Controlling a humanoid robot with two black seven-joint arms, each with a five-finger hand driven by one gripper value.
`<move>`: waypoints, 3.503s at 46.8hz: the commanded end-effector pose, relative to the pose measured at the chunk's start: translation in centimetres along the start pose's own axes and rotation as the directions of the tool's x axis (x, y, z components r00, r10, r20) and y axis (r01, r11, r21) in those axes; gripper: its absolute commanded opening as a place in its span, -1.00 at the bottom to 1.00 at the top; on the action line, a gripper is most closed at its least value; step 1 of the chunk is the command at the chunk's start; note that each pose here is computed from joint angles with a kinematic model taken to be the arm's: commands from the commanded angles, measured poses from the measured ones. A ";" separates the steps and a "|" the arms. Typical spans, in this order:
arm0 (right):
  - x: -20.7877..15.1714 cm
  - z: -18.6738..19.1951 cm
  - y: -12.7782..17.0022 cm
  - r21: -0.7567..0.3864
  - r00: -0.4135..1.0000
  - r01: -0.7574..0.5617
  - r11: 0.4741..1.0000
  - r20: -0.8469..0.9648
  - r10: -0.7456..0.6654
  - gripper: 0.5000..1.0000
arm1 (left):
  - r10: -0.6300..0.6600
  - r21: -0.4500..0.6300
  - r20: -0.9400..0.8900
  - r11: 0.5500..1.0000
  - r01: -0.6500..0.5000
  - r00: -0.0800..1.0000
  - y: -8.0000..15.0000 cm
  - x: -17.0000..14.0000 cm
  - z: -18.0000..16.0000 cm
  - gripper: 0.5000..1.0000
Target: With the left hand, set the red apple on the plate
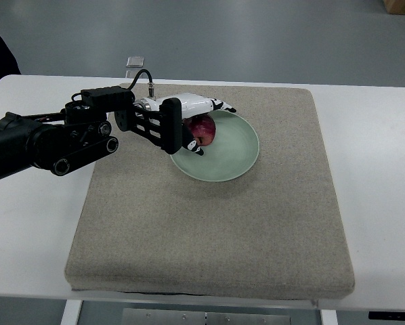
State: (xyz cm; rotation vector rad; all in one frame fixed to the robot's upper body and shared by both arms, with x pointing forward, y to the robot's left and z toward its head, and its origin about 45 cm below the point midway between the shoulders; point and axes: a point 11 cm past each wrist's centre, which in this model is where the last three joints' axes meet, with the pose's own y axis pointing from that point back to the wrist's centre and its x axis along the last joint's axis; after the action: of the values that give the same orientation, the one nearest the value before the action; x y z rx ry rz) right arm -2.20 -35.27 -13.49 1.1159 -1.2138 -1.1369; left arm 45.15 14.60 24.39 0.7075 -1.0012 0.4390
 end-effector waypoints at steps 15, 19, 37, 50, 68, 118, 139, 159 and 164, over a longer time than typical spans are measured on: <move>0.0 0.0 0.0 0.000 1.000 0.000 1.000 0.000 0.000 0.72 | 0.090 0.034 -0.002 0.995 -0.090 0.996 0.3 2.8 -1.1 0.83; 0.0 0.0 0.0 0.000 1.000 0.000 1.000 0.000 0.000 0.72 | 0.104 0.057 -0.003 0.993 -0.104 0.995 0.5 3.3 -1.8 0.83; 0.0 0.0 0.0 0.000 1.000 0.000 1.000 0.000 0.000 0.73 | 0.187 0.151 0.003 0.971 -0.186 0.982 1.9 5.2 -5.2 0.85; 0.0 0.0 0.0 0.000 1.000 0.000 1.000 0.000 0.000 0.73 | 0.243 0.206 -0.017 0.950 -0.234 0.970 2.8 6.0 -6.9 0.86; 0.0 0.0 0.0 0.000 1.000 0.000 1.000 0.000 0.000 0.73 | 0.512 0.315 -0.459 0.858 -0.406 0.726 4.5 8.5 -8.9 0.93; 0.0 0.0 0.0 0.000 1.000 0.000 1.000 0.000 0.000 0.73 | 0.274 0.235 -0.962 0.842 -0.485 0.009 9.3 6.6 -14.1 0.97; 0.0 0.0 0.0 0.000 1.000 -0.001 1.000 0.000 0.001 0.72 | 0.260 0.241 -0.965 0.826 -0.509 -0.034 9.2 6.4 -14.1 0.97; 0.0 0.0 0.0 0.001 1.000 0.000 1.000 0.000 0.000 0.73 | 0.219 0.218 -0.974 0.816 -0.535 -0.063 8.4 6.7 -12.8 0.97; 0.0 0.0 0.0 0.000 1.000 0.000 1.000 0.000 0.000 0.73 | 0.223 0.222 -0.973 0.816 -0.534 -0.064 8.2 6.6 -12.7 0.97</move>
State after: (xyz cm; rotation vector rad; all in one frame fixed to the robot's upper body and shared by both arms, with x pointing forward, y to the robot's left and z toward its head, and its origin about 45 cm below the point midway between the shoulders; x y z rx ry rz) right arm -2.19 -35.27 -13.49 1.1160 -1.2143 -1.1364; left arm 50.84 29.62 28.50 -0.2926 0.2234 1.1195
